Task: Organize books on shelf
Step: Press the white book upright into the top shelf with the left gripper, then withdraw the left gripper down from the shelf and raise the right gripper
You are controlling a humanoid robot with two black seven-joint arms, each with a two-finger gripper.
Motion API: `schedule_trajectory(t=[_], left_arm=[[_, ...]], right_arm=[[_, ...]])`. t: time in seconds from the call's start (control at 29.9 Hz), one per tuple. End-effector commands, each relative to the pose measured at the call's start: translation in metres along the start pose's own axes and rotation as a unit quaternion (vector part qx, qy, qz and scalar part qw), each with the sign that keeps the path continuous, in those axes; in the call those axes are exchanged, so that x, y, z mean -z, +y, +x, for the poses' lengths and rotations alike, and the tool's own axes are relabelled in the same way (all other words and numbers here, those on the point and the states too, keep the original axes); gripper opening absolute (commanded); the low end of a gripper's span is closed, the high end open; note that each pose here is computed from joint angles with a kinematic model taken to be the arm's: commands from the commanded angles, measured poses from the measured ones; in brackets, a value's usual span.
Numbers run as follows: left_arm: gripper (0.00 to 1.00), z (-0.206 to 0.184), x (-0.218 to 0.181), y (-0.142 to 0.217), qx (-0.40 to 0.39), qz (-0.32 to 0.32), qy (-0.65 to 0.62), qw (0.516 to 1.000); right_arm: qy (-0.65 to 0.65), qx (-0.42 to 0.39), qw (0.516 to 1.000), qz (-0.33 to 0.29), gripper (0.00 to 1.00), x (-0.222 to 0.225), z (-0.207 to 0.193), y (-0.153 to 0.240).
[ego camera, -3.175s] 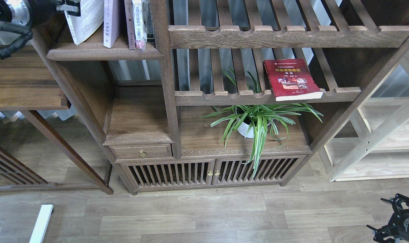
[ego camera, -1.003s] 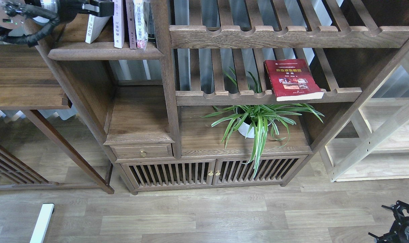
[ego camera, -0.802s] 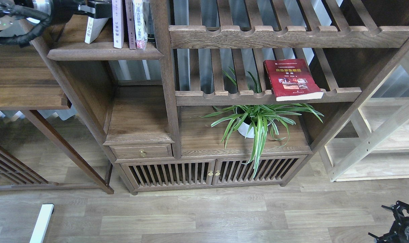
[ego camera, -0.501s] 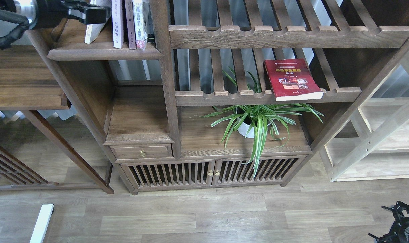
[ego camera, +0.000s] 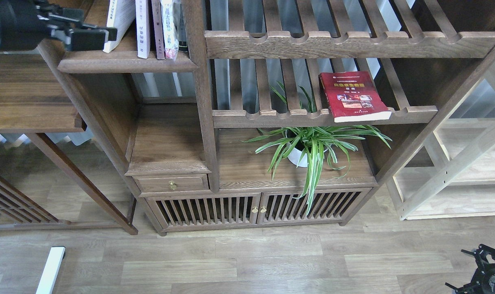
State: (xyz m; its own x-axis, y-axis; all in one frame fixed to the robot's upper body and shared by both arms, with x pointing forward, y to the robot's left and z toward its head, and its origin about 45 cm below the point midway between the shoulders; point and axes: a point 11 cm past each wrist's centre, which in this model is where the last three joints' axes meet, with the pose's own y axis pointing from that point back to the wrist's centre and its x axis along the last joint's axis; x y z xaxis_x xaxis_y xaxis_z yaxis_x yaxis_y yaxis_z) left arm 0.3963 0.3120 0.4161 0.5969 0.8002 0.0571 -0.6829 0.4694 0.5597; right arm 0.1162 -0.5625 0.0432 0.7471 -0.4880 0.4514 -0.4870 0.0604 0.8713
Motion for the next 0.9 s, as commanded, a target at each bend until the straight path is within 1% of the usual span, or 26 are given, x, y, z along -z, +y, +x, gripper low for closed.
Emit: schedule_trajectory(t=[0.0,0.17,0.3,0.53,0.63,0.77,0.87], left_arm=[[0.88,-0.002,0.026,0.008,0.031,0.015,-0.001,0.999],[0.88,-0.012,0.056,0.013,0.067,0.029,0.005,0.997],[0.89,-0.030,0.092,0.013,0.091,0.057,0.007,0.994],[0.89,-0.036,0.174,0.007,0.092,0.126,0.009,0.988],[0.89,-0.041,0.211,0.005,0.093,0.147,0.019,0.985],[0.89,-0.054,0.260,0.004,0.091,0.177,0.038,0.979],[0.89,-0.064,0.300,-0.001,0.079,0.198,0.046,0.976]], right_arm=[[0.000,0.001,1.000,-0.002,1.00,-0.001,-0.001,0.001],[0.001,0.000,1.000,-0.003,1.00,-0.003,-0.001,0.002],[0.001,0.001,1.000,-0.003,1.00,-0.003,-0.001,0.002],[0.012,-0.006,1.000,-0.002,1.00,-0.002,0.002,0.002],[0.016,-0.013,1.000,0.004,1.00,0.002,0.004,0.001],[0.022,-0.025,0.999,0.020,1.00,0.013,0.008,-0.002],[0.037,-0.047,0.997,0.039,1.00,0.029,0.018,-0.007]])
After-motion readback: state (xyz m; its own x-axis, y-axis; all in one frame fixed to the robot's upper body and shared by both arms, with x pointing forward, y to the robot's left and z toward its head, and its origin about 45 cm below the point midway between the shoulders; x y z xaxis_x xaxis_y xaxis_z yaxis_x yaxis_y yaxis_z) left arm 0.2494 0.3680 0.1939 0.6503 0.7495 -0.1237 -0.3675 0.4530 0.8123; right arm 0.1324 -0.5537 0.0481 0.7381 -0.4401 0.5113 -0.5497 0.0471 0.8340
